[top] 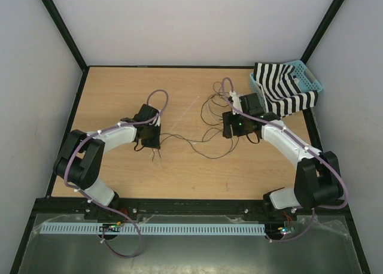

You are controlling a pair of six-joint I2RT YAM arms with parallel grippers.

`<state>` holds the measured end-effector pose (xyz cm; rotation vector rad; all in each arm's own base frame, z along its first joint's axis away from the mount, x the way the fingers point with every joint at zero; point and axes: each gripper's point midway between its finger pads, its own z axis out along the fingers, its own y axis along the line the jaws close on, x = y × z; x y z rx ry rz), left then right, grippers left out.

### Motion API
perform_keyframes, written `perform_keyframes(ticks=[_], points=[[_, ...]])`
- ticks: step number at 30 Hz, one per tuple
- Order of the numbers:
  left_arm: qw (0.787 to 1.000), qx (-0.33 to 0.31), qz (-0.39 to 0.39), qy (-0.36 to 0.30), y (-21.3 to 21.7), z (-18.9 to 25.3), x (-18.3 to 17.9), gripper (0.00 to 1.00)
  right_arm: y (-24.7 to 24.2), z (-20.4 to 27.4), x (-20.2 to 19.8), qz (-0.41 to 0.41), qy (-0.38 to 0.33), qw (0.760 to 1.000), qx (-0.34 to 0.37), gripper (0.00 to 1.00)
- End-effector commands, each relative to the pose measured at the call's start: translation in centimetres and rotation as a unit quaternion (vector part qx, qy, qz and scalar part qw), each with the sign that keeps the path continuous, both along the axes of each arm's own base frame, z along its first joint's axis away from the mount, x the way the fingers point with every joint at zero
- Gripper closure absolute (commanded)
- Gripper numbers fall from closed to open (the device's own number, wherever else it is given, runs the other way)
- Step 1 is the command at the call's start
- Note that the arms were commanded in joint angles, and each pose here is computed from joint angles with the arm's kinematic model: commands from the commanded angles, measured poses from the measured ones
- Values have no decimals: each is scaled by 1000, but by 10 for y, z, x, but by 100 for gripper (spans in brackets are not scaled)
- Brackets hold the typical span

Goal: Zip-tie the wires
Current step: Straighten the cable at the center of the board.

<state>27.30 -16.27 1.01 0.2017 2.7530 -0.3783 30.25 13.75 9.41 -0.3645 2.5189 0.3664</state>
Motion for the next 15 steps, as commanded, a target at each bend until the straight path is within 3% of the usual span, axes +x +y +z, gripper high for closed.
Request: perform_keyframes(ticks=[1,8,15], points=[[995,38,-11,88,16,-31,-46,100,45,29,-4,54,-18,996,67,26],[996,36,-11,84,16,-30,-46,100,111,42,-2,109,-34,987,109,22],[996,34,-11,81,16,-30,-48,100,126,0,15,100,6,991,84,20]])
